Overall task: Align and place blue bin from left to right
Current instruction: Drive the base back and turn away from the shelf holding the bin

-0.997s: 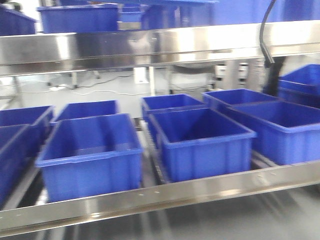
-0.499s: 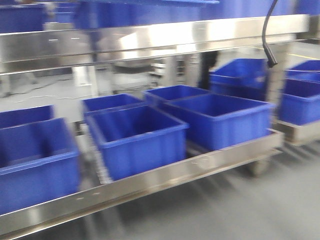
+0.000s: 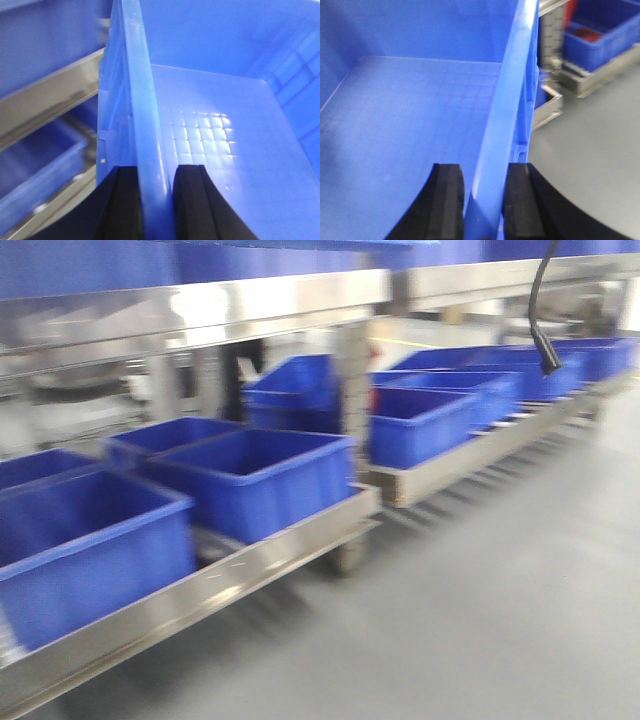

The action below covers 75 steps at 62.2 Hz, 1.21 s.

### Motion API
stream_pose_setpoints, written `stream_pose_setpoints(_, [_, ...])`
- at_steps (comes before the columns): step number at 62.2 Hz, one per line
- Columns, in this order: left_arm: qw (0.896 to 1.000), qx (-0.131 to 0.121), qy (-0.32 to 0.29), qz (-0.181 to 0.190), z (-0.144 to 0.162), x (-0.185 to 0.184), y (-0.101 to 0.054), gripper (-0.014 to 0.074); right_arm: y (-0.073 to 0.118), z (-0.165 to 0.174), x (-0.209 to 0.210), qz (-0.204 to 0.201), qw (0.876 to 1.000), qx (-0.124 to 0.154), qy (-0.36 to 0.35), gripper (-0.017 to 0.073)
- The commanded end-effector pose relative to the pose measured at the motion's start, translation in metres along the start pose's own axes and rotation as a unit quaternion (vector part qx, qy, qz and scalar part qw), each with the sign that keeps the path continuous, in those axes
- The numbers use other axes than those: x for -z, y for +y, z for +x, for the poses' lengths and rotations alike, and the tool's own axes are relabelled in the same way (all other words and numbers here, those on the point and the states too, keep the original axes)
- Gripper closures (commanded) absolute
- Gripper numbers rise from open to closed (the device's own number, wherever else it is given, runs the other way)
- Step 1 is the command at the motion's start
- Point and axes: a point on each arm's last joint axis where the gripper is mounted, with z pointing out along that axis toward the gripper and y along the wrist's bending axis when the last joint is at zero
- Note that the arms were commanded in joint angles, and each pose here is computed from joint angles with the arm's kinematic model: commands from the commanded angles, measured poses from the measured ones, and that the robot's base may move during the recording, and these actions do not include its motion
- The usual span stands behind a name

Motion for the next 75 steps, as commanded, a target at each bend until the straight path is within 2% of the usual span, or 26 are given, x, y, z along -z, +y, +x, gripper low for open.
stream_pose_setpoints(1, [0.996, 0.006, -0.071, 0.046, -0.0156, 0.0180, -0.0159, 0.0704, 0.0156, -0.0235, 0.0212, -0.055, 0.992, 0.008, -0.114, 0.0712])
stream_pose_setpoints(75, [0.996, 0.006, -0.071, 0.046, -0.0156, 0.0180, -0.0159, 0.0704, 0.0156, -0.0235, 0.0212, -0.055, 0.992, 0.008, -0.114, 0.0712])
